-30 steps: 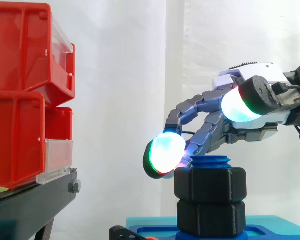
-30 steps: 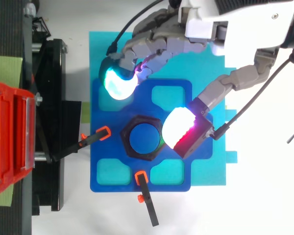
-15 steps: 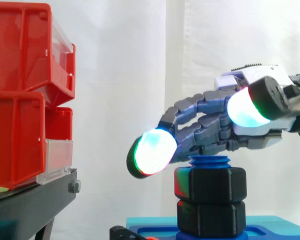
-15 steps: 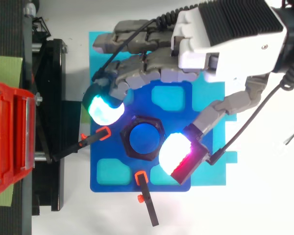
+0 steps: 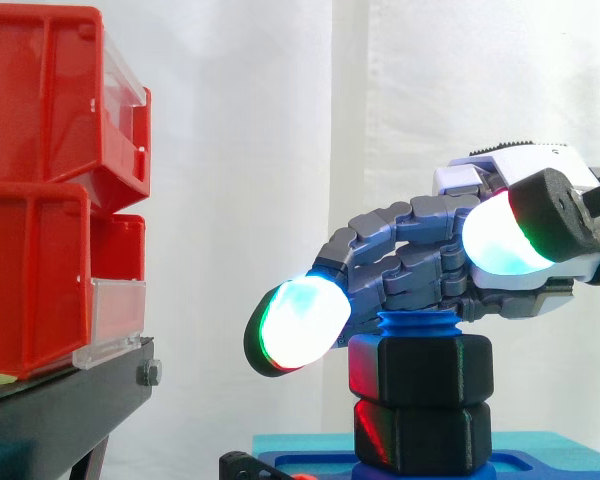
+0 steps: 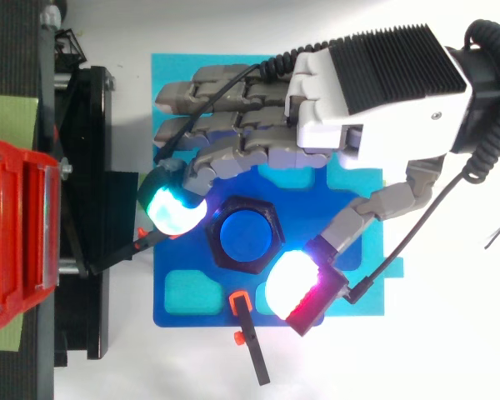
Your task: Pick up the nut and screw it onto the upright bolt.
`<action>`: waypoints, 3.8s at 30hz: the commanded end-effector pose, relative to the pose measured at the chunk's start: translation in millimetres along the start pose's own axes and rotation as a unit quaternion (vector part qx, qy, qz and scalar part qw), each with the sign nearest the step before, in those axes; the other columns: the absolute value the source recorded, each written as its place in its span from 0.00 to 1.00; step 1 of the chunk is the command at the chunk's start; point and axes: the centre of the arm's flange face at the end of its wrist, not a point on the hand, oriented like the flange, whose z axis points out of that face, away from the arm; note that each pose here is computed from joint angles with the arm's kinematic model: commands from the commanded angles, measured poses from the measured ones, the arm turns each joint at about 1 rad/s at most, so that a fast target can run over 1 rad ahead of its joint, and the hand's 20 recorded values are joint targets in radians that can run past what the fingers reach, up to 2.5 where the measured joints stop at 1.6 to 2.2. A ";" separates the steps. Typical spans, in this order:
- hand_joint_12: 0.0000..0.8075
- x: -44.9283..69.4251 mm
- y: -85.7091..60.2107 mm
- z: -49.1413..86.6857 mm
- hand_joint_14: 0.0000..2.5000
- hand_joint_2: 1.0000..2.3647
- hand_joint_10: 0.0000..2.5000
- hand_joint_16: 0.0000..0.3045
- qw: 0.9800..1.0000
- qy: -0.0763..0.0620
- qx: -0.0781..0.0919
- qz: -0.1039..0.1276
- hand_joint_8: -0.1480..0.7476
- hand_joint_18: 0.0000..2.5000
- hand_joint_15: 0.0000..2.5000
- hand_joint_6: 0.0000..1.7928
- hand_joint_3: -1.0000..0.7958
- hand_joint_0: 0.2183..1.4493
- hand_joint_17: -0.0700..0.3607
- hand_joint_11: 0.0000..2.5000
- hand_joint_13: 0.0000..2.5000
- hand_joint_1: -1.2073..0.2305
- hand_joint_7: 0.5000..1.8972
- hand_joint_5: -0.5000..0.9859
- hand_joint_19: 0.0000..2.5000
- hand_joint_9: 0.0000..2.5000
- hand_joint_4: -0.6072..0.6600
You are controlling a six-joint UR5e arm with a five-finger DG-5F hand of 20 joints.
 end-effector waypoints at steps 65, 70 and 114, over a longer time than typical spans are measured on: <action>0.38 -13.4 -16.4 -18.3 0.00 0.00 0.00 0.13 0.999 0.018 0.037 0.006 0.41 0.14 0.00 0.28 0.28 0.21 0.37 0.00 0.26 0.50 0.57 0.38 0.02 0.51 0.57; 0.35 -24.2 -14.4 -28.0 0.00 0.00 0.00 0.12 0.998 0.025 0.049 0.001 0.38 0.20 0.00 0.28 0.28 0.22 0.36 0.01 0.33 0.51 0.57 0.39 0.04 0.58 0.56; 0.45 -49.9 2.7 1.3 0.00 0.00 0.00 0.18 0.998 -0.048 -0.023 0.014 0.48 0.15 0.01 0.28 0.28 0.18 0.45 0.02 0.23 0.49 0.12 0.22 0.06 0.38 0.61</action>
